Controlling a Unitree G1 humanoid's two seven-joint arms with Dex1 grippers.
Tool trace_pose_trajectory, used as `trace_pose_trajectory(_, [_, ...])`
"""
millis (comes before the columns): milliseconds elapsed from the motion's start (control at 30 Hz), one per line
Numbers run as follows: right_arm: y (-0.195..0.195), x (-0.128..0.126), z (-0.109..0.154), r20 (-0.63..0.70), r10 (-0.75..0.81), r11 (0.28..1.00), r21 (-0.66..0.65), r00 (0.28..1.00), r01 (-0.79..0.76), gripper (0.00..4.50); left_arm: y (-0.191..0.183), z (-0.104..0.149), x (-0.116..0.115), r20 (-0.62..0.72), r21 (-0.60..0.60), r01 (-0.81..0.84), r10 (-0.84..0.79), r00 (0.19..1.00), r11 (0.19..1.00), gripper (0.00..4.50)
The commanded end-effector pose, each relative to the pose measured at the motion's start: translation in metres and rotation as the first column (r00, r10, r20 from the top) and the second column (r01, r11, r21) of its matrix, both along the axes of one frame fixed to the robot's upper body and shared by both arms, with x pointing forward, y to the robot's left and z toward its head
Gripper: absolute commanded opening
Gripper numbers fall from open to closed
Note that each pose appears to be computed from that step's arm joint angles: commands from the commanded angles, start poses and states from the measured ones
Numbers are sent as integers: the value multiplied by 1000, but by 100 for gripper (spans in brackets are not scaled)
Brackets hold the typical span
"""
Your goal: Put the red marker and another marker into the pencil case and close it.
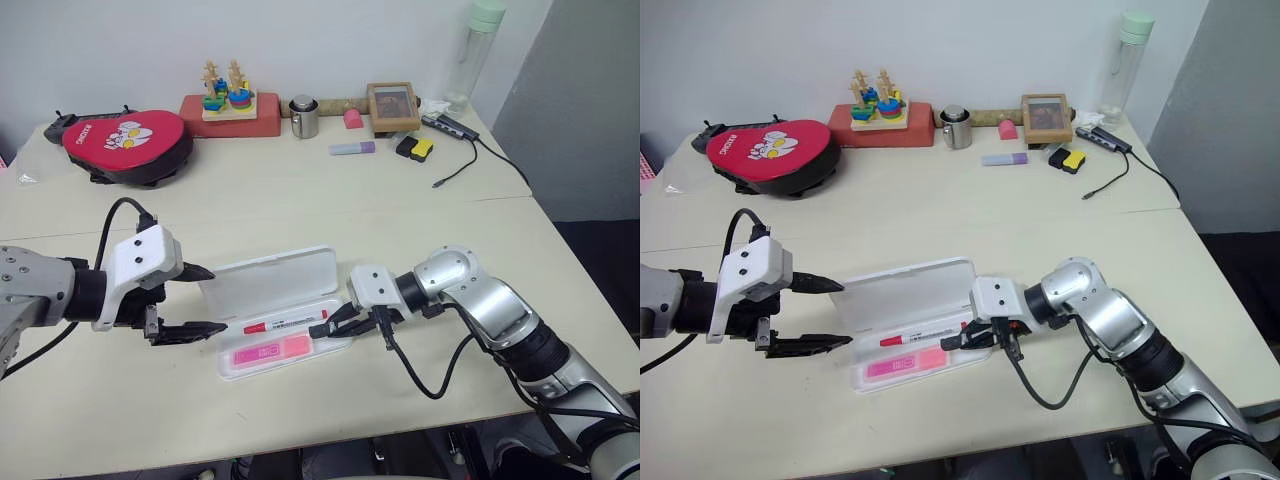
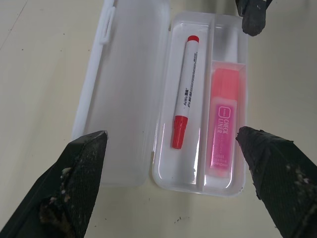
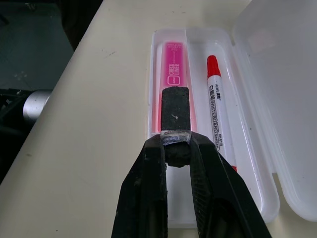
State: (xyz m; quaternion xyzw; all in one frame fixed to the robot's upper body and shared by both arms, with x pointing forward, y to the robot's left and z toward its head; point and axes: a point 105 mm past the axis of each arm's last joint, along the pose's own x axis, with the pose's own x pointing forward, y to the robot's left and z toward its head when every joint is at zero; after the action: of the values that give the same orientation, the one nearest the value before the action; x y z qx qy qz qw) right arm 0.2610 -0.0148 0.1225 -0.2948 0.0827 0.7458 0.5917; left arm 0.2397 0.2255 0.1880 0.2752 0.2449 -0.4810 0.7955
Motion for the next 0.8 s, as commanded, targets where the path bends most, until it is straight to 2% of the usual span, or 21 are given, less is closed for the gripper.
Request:
trace_pose_trajectory(33, [2, 4, 5, 57, 18, 1000, 8, 998, -19, 30, 0, 8, 2, 30, 23, 15, -16, 999, 1000, 450])
trace_pose_trajectory(367, [10, 13, -10, 81, 42, 999, -22, 996, -40, 30, 8, 9, 3, 45, 51, -9, 7, 999, 999, 450])
trace_pose_trajectory(433, [10, 13, -10, 80, 46, 999, -25, 996, -44, 99, 8, 9, 3, 49, 53, -16, 13, 999, 998, 450])
trace_pose_trajectory(633, [9, 18, -3, 108, 17, 1000, 7, 994, -18, 235, 10, 8, 2, 53, 52, -26, 24, 998, 998, 450])
trace_pose_trajectory(667, [8, 20, 1, 132, 12, 1000, 9, 991, -13, 249, 11, 8, 3, 56, 51, -30, 28, 998, 998, 450])
trace_pose_trajectory(800, [6, 20, 23, 129, -4, 999, 53, 992, -3, 249, 10, 9, 2, 55, 45, -27, 25, 998, 999, 450])
